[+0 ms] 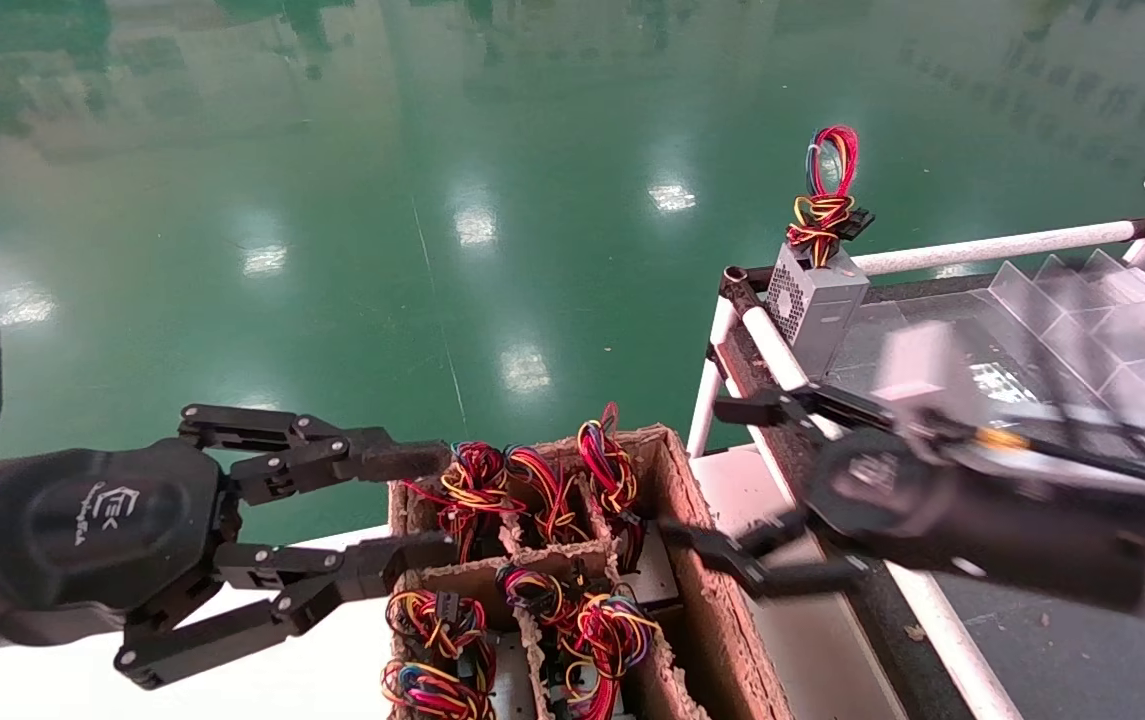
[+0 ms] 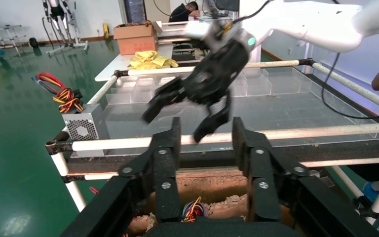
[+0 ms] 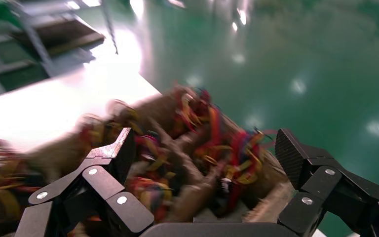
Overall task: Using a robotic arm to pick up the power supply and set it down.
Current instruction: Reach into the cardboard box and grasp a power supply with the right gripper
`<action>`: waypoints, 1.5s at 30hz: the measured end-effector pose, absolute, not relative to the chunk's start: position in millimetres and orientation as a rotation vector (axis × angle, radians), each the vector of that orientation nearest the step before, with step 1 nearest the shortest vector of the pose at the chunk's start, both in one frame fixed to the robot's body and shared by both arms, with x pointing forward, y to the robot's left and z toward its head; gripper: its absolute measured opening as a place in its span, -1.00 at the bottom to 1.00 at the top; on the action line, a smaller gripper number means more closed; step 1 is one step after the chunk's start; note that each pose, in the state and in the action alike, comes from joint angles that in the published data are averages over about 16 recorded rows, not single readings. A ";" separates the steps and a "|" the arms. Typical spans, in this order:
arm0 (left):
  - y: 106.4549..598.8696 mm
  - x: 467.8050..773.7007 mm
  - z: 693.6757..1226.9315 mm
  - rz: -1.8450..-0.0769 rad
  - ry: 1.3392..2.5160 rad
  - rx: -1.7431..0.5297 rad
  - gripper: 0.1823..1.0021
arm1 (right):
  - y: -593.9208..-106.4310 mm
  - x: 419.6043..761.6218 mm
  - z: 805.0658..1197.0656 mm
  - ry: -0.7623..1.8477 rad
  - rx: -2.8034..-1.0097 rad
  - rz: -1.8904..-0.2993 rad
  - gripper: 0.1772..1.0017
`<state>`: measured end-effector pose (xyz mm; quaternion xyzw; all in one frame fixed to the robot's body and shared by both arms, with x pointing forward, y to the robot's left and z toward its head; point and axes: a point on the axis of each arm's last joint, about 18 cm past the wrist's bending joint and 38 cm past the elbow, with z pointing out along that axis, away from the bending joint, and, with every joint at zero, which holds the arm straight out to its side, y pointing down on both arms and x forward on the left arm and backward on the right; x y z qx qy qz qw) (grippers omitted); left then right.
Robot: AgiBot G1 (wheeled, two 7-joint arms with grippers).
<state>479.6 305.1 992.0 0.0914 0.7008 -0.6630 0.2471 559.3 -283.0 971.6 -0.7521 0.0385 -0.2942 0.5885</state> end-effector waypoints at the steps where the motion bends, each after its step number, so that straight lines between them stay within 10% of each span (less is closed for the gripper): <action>1: 305.1 479.6 992.0 -1.808 1.911 0.249 -0.44 | -279.2 566.7 970.8 0.109 -1.764 -0.691 1.00; 23: 305.1 479.6 992.0 -1.808 1.911 0.249 0.67 | -218.0 647.2 957.8 0.264 -1.892 -0.748 0.84; 45: 305.1 479.6 992.0 -1.808 1.911 0.249 1.00 | -211.0 650.6 944.3 0.290 -1.905 -0.786 -0.21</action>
